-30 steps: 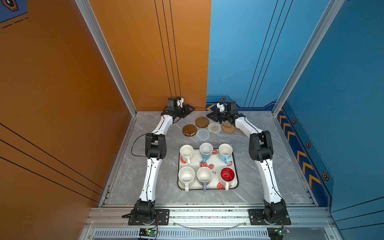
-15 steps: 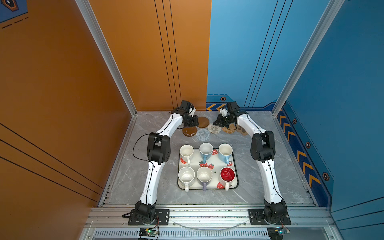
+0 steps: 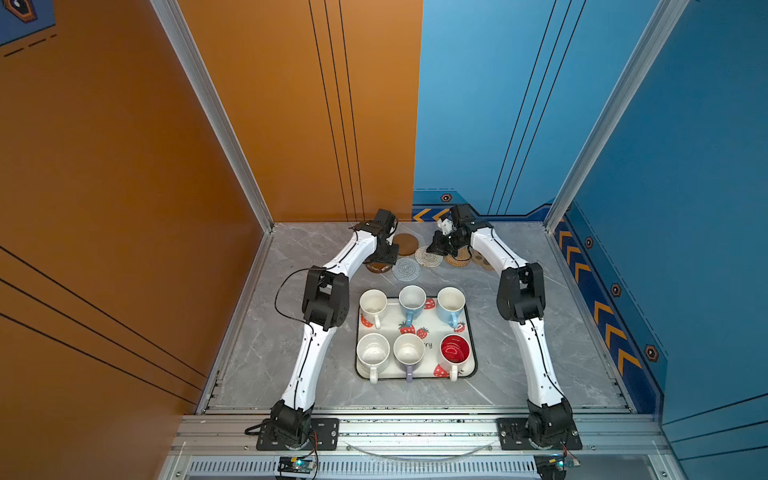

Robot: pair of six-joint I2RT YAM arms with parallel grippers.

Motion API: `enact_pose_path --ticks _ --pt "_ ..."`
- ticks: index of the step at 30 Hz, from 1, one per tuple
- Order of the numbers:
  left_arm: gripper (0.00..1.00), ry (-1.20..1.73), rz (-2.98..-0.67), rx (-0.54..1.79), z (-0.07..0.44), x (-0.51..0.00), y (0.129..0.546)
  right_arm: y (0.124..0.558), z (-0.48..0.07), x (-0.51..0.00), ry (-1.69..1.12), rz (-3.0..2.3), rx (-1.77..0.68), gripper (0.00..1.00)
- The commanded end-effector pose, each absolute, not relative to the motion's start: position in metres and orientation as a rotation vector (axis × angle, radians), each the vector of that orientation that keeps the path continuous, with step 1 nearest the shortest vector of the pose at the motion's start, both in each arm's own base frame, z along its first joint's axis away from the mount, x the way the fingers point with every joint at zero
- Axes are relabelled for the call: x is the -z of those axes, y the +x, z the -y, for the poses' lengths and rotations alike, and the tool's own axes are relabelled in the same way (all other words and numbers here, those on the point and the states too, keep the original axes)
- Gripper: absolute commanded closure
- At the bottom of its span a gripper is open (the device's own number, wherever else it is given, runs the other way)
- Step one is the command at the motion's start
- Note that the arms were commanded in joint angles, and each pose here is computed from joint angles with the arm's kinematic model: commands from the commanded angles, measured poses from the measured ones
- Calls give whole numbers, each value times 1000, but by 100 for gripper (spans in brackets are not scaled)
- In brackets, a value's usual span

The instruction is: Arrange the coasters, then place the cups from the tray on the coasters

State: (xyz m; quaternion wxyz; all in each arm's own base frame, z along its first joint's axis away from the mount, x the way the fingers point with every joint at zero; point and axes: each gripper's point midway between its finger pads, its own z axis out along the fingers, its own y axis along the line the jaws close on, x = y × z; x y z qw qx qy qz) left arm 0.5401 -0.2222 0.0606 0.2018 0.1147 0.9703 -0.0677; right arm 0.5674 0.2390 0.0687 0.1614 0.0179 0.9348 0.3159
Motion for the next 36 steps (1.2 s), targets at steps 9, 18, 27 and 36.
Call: enact_pose_path --ticks 9,18,27,36 --pt "47 349 -2707 -15 214 -44 544 564 -246 -41 39 -2730 -840 100" --pt "45 350 -2715 -126 205 -25 548 566 -245 -30 52 -2745 -826 100" --pt "45 324 -2717 -193 185 -18 555 567 -225 -19 111 -2778 -794 100" --pt "45 288 -2699 -236 162 -19 570 570 -204 -10 172 -2796 -766 100"
